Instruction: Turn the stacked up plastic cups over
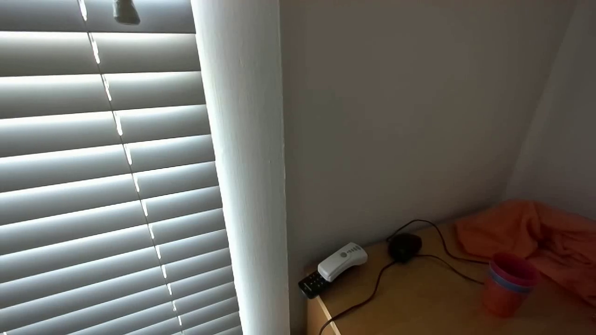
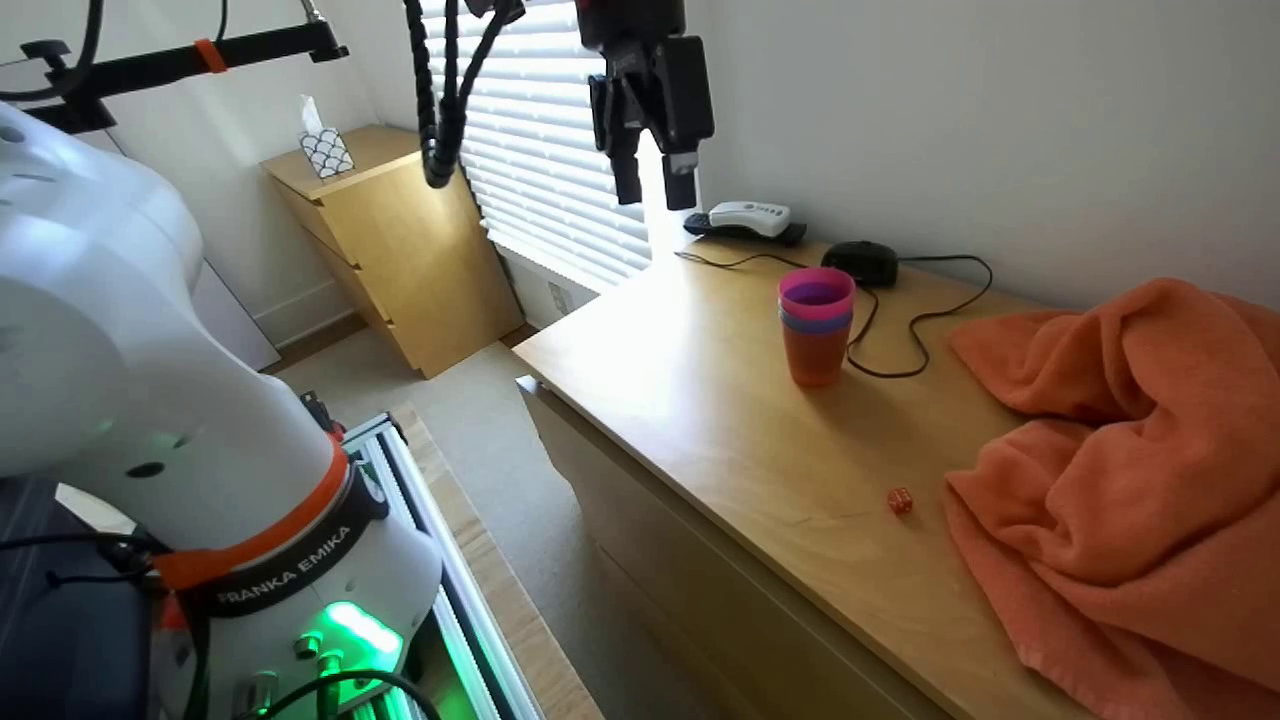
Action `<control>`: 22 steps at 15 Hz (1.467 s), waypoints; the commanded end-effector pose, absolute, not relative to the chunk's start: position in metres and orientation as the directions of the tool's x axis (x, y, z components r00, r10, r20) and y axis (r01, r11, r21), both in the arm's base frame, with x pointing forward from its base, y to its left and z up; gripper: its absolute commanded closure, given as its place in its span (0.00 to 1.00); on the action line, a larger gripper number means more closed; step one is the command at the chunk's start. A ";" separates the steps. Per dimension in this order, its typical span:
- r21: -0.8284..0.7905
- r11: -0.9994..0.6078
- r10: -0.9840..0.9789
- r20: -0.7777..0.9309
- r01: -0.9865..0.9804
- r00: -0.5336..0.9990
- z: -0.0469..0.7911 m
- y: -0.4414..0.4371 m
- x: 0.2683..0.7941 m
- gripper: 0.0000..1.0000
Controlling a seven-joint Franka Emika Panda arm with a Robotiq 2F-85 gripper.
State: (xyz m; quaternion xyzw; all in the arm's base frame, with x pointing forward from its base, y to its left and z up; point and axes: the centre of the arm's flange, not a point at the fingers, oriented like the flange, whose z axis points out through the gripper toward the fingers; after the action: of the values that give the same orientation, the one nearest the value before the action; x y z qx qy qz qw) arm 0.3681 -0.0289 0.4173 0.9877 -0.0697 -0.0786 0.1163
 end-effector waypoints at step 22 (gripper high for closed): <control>0.065 -0.993 -0.108 -0.156 -0.099 0.982 0.335 -0.052 0.468 0.00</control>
State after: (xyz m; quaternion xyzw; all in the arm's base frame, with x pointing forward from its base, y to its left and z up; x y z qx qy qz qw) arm 0.4452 -0.0510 0.3494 0.9940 -0.0684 -0.0754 0.0406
